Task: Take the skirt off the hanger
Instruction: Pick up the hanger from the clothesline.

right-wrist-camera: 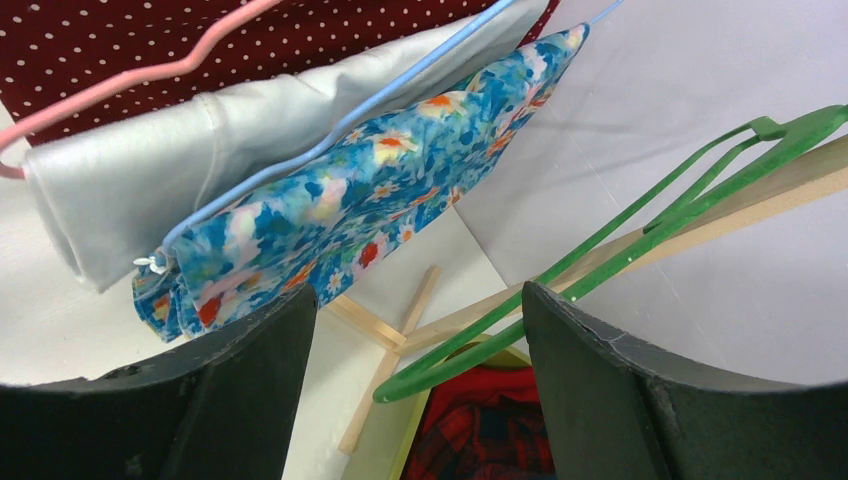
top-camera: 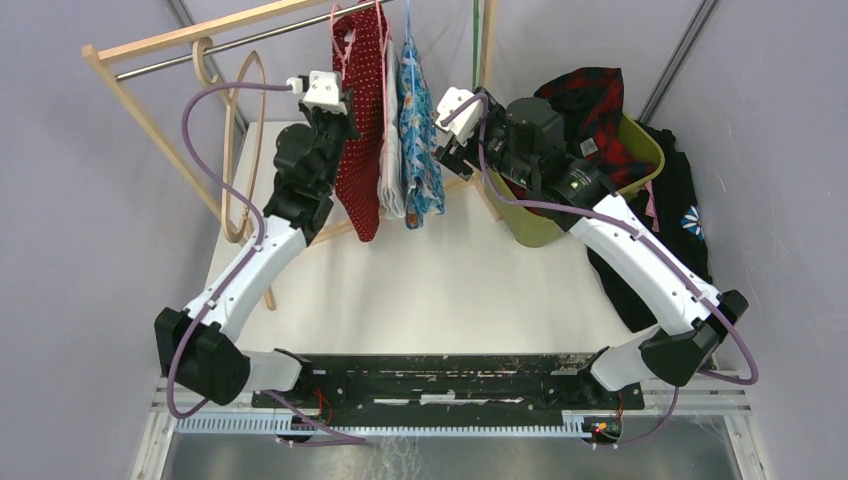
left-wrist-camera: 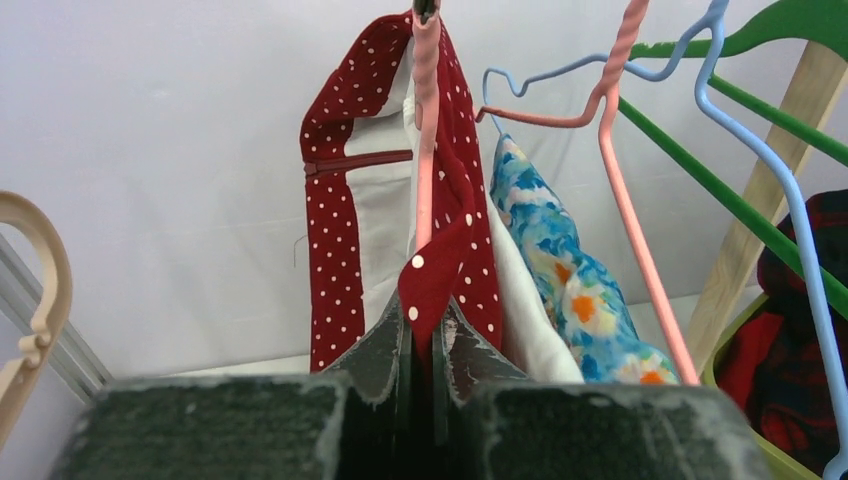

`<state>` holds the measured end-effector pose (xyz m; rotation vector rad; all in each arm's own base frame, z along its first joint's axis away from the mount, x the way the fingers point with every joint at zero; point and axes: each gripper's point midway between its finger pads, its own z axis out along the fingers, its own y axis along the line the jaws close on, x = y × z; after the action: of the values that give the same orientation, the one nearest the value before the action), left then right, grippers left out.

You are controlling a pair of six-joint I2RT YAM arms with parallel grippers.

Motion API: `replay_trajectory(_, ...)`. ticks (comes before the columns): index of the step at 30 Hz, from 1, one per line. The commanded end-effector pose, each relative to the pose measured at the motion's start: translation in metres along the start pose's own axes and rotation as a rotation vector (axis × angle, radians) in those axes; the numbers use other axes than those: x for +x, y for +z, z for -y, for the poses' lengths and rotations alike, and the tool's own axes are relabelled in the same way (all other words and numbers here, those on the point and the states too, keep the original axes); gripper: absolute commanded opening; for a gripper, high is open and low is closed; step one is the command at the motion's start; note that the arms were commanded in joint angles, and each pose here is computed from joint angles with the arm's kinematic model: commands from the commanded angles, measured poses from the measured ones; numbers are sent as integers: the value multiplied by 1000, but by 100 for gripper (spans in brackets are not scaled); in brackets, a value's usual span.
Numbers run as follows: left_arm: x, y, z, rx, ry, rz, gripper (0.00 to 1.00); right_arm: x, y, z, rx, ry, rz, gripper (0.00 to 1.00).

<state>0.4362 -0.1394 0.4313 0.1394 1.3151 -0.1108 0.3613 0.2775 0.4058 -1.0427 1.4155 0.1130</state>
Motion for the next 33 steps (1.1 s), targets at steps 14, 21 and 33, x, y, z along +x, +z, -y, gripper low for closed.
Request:
replay_trajectory(14, -88, 29, -6, -35, 94, 545, 3, -14, -2, 13, 47, 13, 50, 82)
replay_trajectory(21, -63, -14, -21, -66, 119, 474, 3, -5, -4, 17, 61, 13, 33, 82)
replay_trajectory(33, 24, -103, -26, 96, 330, -47, 3, -7, -3, 16, 50, 49, 40, 81)
